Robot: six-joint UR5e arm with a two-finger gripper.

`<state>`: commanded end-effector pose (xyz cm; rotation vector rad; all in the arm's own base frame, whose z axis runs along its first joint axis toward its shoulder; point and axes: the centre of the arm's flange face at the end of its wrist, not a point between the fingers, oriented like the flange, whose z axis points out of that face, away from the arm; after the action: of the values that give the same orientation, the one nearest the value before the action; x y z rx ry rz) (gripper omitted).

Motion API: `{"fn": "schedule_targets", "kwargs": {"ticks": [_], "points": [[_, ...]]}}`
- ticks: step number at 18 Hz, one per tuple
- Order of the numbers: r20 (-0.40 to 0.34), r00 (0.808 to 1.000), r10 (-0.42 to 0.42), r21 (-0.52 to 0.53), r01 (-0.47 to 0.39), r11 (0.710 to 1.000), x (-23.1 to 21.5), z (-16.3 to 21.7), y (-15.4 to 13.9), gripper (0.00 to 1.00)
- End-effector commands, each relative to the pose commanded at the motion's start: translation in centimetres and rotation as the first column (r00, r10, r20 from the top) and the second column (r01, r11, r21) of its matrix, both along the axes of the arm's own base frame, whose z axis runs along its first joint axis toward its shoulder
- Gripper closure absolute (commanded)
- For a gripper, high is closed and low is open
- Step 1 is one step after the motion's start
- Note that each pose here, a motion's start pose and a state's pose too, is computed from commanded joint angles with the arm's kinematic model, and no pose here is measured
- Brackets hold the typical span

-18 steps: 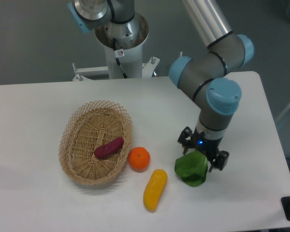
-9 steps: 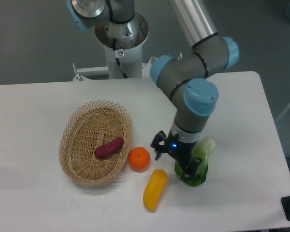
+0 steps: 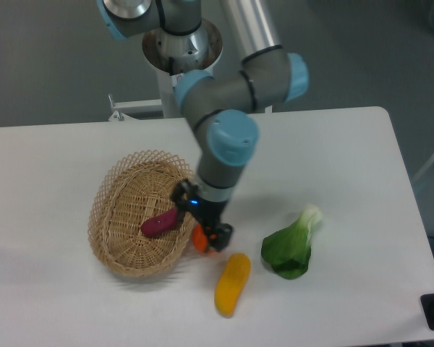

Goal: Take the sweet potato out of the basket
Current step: 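Move the open gripper over the basket above the purple sweet potato, then lower the gripper into the basket and close on the sweet potato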

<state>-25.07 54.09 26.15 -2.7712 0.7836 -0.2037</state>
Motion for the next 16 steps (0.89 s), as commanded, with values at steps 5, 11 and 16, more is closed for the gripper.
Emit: {"fn": "schedule_targets", "kwargs": {"ticks": [5,11,16], "points": [[0.031,0.999,-0.022,-0.04,0.024,0.999,2.0,-2.3,-0.4,0.0],[0.016,0.999,-0.047,-0.031,0.048,0.998,3.1,-5.0,0.4,0.0],[0.009,0.999,-0.053,-0.027,0.054,0.998,3.2,-5.9,0.4,0.1]]}}
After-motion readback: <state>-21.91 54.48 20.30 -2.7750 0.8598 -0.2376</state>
